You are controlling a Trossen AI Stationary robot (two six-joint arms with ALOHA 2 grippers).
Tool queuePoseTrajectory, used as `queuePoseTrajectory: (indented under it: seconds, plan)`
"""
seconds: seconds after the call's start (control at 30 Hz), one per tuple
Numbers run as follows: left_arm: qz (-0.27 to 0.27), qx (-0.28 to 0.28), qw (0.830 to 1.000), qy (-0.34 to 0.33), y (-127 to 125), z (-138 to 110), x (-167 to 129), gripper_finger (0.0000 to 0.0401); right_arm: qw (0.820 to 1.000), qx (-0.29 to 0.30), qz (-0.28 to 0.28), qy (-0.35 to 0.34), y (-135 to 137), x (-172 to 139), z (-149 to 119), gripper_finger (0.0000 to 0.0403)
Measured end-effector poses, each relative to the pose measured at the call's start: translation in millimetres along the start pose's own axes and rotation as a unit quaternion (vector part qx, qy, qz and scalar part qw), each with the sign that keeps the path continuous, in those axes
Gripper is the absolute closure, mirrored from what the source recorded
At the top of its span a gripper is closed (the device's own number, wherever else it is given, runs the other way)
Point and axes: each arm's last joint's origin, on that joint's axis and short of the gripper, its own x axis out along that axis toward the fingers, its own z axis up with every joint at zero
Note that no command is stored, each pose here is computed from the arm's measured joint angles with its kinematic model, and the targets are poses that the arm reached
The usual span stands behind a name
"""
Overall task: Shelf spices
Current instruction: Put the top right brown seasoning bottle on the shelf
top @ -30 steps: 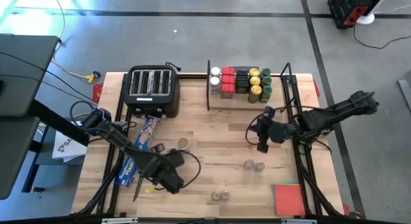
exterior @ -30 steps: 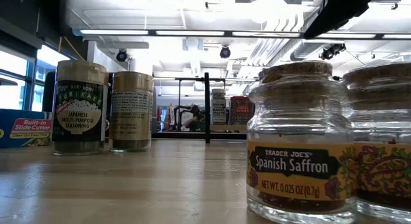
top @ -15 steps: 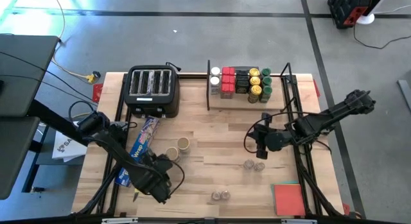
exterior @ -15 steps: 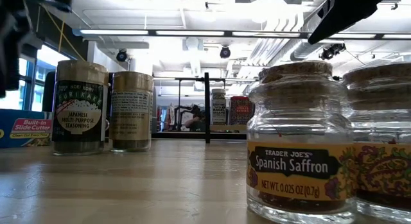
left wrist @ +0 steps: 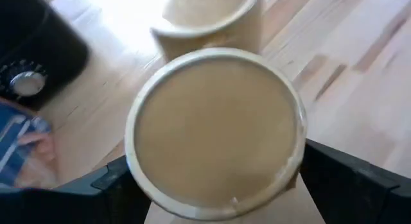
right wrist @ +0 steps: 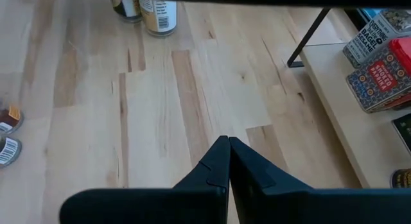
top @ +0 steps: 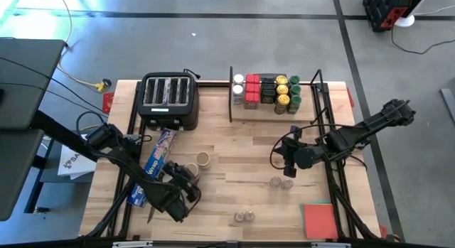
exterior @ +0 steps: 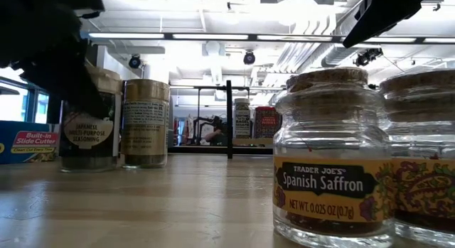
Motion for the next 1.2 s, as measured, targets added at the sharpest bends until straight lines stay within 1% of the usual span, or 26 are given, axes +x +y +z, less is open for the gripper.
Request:
queuePoseTrajectory:
  seconds: [0.13,0.2,0.3,0.43,0.53,0.67,0.77,0.87,1.0,1.1,1.2]
  plan:
    - [-0.031,-0.013,0.999,-0.033,-9.0,2.6,-1.0,0.0062,1.0,0.008,0.0,0.0,0.0,0.0,0.0,0.0401]
    - [-0.054,-0.028,0.997,-0.049,-15.4,4.4,-2.0,0.0073,1.0,0.01,0.001,-0.002,0.2,0.0,0.3,0.0401]
    - [-0.1,-0.049,0.991,-0.072,-28.8,9.5,-4.4,0.0096,1.0,0.015,0.004,-0.01,0.9,0.0,2.1,0.0401]
    - [-0.152,-0.05,0.982,-0.099,-46.3,21.1,-1.8,0.0124,0.999,0.022,0.014,-0.031,2.8,-0.2,6.7,0.0401]
    - [-0.166,-0.049,0.977,-0.125,-56.3,34.9,10.2,0.0129,0.999,0.018,0.02,-0.043,4.0,-0.4,9.3,0.0401]
    - [-0.169,-0.028,0.974,-0.147,-66.0,53.1,41.8,0.0127,0.999,0.016,0.023,-0.045,4.5,-0.5,9.7,0.0401]
    - [-0.169,-0.029,0.97,-0.171,-67.5,73.5,69.3,0.0124,0.999,0.021,0.025,-0.044,5.3,-0.9,9.1,0.0401]
    - [-0.179,-0.029,0.966,-0.183,-61.8,95.6,99.3,0.0123,0.998,0.028,0.023,-0.044,5.6,-1.6,8.4,0.0401]
    - [-0.2,-0.046,0.958,-0.2,-48.9,121.6,133.6,0.0123,0.998,0.045,0.019,-0.032,5.1,-1.9,5.5,0.0401]
    - [-0.203,-0.054,0.957,-0.201,-38.2,132.2,155.4,0.0122,0.998,0.052,0.013,-0.017,3.8,-1.7,2.4,0.0401]
    - [-0.204,-0.064,0.956,-0.202,-30.3,139.2,167.8,0.0122,0.998,0.064,0.007,-0.005,2.6,-1.6,-0.4,0.0401]
